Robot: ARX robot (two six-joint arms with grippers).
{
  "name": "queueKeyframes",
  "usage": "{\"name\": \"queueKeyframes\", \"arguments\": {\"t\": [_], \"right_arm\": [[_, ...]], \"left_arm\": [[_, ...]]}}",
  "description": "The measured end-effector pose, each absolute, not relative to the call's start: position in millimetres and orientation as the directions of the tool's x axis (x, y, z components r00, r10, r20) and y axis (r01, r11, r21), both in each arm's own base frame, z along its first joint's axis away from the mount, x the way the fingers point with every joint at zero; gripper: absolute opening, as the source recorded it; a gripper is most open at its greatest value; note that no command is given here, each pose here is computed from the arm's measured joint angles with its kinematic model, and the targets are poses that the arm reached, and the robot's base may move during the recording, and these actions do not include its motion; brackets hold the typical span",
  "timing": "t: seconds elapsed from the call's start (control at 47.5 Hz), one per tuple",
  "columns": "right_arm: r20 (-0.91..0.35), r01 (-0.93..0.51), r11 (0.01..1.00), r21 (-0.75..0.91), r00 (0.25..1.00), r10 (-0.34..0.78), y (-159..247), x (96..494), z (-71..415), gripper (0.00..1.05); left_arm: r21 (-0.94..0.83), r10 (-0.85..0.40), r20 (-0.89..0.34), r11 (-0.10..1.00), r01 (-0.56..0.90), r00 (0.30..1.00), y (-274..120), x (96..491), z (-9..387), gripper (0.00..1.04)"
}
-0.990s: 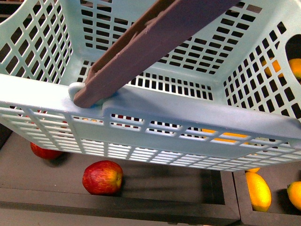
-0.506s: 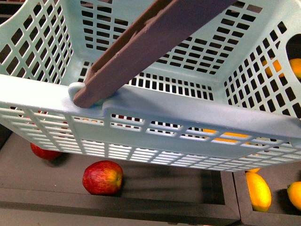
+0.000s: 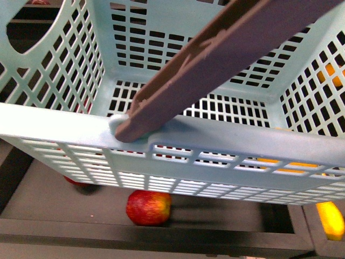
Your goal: Pick lemon and mango into basket
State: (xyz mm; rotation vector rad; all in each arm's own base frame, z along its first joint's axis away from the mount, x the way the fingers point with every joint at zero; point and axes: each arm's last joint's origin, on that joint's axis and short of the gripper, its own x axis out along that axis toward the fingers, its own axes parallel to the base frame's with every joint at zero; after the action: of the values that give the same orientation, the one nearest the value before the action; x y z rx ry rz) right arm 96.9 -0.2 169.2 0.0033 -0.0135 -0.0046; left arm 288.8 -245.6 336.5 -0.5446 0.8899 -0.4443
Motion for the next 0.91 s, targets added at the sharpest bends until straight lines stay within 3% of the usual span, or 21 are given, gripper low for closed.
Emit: {"name": "queueKeyframes", "arguments": {"t": [0.906], "right_arm": [[0.013, 0.000, 1.000, 0.003, 1.000, 0.000, 0.0, 96.8, 169.2, 0.96]], "left_arm": [[-0.601, -0.556, -0.603, 0.788, 0.133, 0.573, -242.4, 291.9, 336.7, 0.08]]}}
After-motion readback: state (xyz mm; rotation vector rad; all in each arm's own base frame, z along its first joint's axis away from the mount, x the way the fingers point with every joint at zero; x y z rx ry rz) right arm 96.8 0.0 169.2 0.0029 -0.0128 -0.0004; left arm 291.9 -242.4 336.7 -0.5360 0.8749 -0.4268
